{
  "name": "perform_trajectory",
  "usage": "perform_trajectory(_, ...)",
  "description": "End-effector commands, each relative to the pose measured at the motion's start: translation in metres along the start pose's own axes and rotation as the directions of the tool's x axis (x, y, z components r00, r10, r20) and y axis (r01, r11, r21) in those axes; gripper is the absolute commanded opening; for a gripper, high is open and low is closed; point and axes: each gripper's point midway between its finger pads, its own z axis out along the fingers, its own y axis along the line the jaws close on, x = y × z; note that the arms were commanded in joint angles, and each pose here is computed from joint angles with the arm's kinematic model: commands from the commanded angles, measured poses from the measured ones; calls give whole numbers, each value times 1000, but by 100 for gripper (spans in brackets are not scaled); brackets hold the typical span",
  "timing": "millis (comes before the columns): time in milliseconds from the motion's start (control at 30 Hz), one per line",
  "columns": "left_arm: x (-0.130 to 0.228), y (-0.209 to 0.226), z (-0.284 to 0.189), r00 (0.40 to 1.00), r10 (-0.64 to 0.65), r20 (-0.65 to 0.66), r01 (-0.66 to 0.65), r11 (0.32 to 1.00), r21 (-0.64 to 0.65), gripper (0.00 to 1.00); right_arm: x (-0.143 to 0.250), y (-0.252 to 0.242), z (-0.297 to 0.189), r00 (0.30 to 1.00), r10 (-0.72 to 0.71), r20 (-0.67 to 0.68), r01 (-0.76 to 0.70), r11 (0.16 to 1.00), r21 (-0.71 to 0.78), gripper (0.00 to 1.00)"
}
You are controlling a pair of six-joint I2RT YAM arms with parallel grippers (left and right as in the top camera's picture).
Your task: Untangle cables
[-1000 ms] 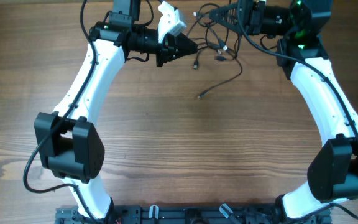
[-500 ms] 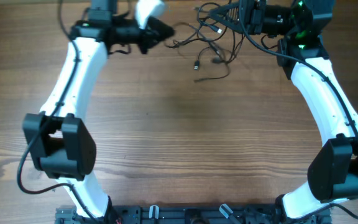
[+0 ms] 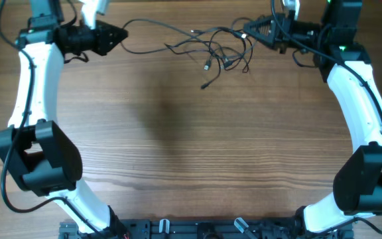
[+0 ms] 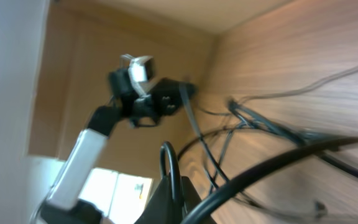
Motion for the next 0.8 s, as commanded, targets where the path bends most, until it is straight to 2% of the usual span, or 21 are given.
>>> perform_trajectory(0, -4, 16, -34, 1000, -16, 25, 18, 994, -106, 4, -11, -19, -10, 985, -151, 81, 134, 973, 186, 4)
perform_trajectory(167, -12, 25, -69, 998, -9, 68, 21, 983, -184, 4, -4, -74, -27, 990, -63, 123, 1, 893, 450, 5)
perform_trajectory(333, -23, 18, -92, 994, 24, 107, 0, 976, -219, 4, 5, -99, -40, 991, -35, 125, -43, 821, 569, 5)
perform_trajectory(567, -37, -4, -111, 988, 70, 138, -36, 970, -239, 4, 19, -137, -73, 982, 29, 189, -164, 634, 756, 4)
perform_trajectory(700, -43, -17, -125, 983, 98, 156, -55, 965, -257, 4, 25, -158, -106, 958, 45, 283, -272, 447, 852, 4)
perform_trajectory(767, -46, -22, -134, 979, 112, 169, -64, 961, -270, 4, 27, -159, -107, 963, 42, 267, -257, 440, 860, 5)
